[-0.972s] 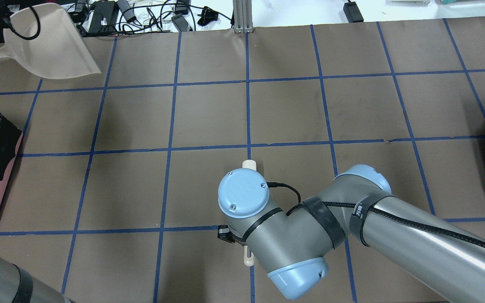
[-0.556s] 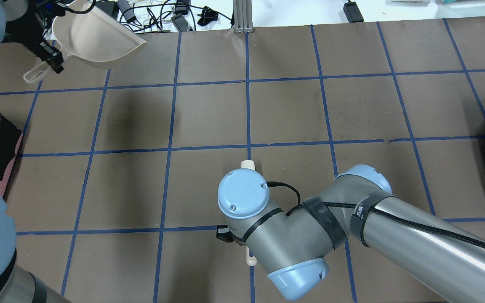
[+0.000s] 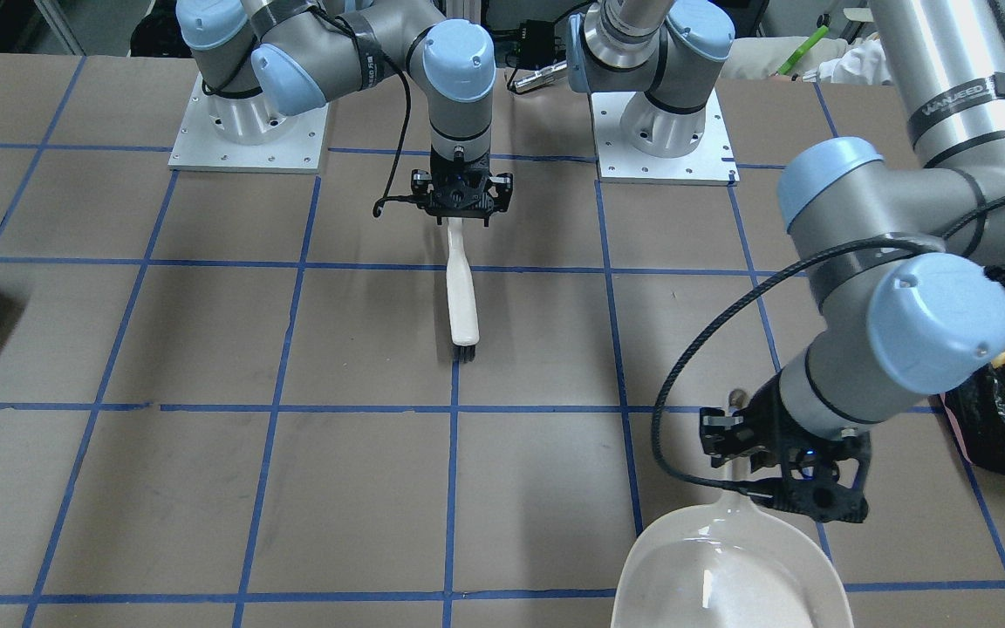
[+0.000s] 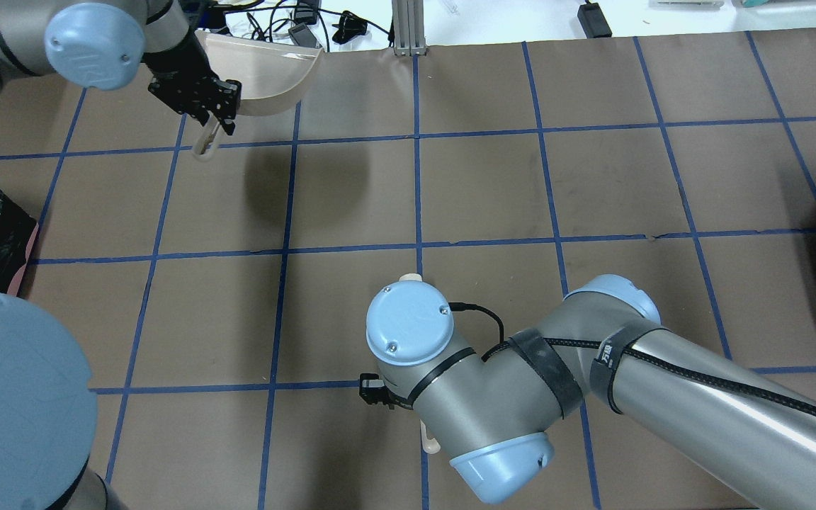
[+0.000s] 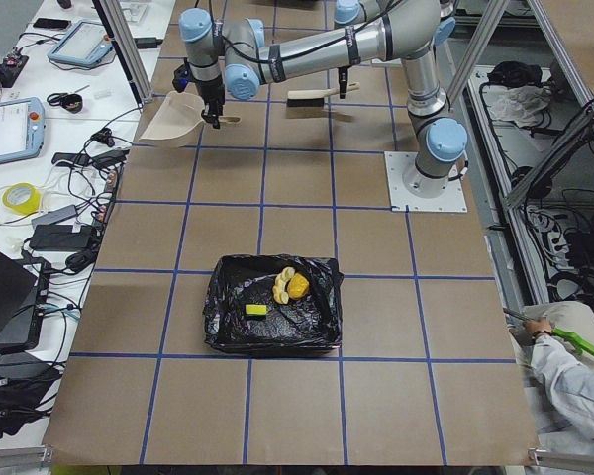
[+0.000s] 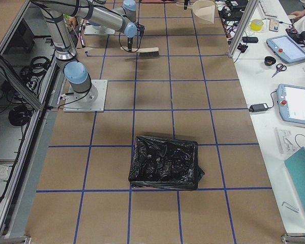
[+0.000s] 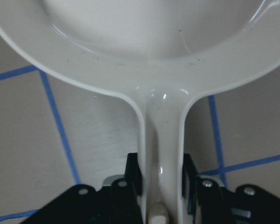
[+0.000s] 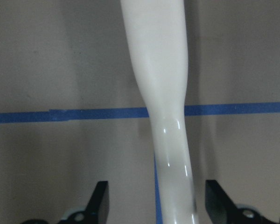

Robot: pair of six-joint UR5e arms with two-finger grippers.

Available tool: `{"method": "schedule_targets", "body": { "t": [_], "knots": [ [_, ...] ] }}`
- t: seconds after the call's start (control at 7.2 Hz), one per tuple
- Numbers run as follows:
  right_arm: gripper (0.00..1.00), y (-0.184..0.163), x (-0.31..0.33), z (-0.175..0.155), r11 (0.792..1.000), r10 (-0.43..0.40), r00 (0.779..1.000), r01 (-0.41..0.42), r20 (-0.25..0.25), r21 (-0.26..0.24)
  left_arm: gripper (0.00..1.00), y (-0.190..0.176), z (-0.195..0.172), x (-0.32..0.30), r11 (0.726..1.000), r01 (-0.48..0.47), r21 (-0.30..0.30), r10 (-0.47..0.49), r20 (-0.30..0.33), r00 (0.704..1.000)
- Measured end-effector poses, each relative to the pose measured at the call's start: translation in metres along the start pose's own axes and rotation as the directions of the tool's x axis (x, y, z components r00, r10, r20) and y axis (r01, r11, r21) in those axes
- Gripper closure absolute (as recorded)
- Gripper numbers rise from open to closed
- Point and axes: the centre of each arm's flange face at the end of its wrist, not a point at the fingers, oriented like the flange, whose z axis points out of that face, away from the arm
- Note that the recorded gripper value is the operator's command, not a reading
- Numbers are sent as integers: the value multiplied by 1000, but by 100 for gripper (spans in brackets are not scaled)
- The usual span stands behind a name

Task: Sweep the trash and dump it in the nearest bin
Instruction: 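Bring the empty dustpan back with left gripper while right lowers the brush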

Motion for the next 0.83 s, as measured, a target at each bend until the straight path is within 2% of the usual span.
{"method": "schedule_targets", "body": {
  "t": [0.14,0.42,0.83],
  "knots": [
    [1,-1,0,-11,1000,-10,1000,10,11,19,100,-4,13,31,999,37,-13,-38,-21,999],
    [0,-2,11,-44,997,-34,999,31,34,77,100,-8,37,84,997,67,-45,-70,-57,996],
    [0,-20,66,-95,996,-45,999,44,17,77,100,-1,60,158,996,50,-80,-56,-73,996]
  ]
}}
